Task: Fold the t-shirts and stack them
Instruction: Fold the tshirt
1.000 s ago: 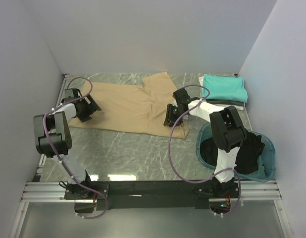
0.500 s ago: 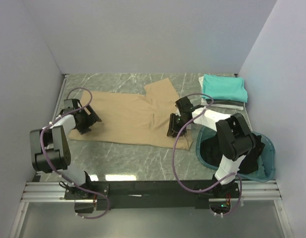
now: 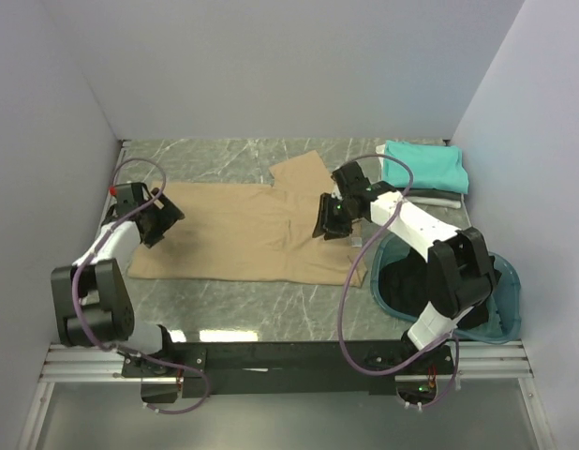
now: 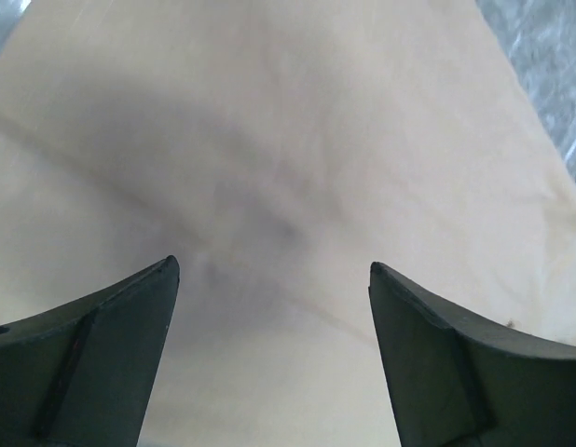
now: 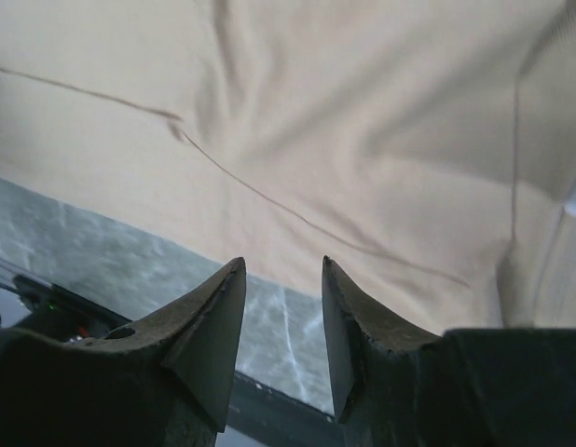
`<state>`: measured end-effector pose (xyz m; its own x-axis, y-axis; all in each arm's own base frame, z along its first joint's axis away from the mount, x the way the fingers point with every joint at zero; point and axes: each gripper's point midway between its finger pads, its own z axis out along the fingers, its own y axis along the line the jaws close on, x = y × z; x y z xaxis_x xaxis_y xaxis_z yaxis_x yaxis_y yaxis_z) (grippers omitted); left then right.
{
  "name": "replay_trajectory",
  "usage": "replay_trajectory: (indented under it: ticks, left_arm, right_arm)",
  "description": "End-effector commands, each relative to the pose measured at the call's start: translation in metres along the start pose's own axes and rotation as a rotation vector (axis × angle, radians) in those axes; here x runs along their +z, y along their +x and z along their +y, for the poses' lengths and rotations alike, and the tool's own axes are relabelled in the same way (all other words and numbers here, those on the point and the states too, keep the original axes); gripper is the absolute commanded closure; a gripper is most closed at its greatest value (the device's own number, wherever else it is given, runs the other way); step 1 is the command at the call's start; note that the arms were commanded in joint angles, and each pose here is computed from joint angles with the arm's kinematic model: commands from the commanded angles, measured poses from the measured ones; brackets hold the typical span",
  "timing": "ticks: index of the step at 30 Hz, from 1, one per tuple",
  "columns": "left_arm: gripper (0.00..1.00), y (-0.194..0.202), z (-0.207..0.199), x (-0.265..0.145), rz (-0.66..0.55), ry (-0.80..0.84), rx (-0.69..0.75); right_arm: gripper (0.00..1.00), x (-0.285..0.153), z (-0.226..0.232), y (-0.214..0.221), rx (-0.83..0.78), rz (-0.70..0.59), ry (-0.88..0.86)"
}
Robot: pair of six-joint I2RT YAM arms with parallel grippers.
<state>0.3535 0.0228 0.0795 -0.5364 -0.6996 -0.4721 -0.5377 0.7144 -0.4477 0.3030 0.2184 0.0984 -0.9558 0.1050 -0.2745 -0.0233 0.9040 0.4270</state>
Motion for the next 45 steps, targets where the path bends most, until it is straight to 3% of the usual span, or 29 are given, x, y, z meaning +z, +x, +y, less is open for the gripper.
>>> replay_trajectory:
  ticks: [1,6,13,28,45]
  left_arm:
    - [0.12,-0.008,-0.017,0.029,-0.017,0.06,0.0]
    - [0.11,0.011,-0.013,0.057,0.041,0.032,0.016]
    - [0.11,0.043,0.019,0.055,0.143,-0.065,0.083]
    - [0.13,0.109,0.072,0.038,0.31,-0.228,-0.022]
    - [0.09,0.116,0.102,-0.006,0.236,-0.38,-0.109]
  right_arm:
    - [0.54,0.009,0.024,-0.02,-0.021,-0.062,-0.068]
    - [0.54,0.043,0.031,-0.007,-0.063,-0.025,-0.098]
    - [0.55,0.074,0.021,0.006,-0.039,-0.006,-0.06]
    - [0.57,0.086,-0.032,0.119,-0.021,0.208,0.07]
    - [0.57,0.048,-0.039,0.158,-0.054,0.298,0.136]
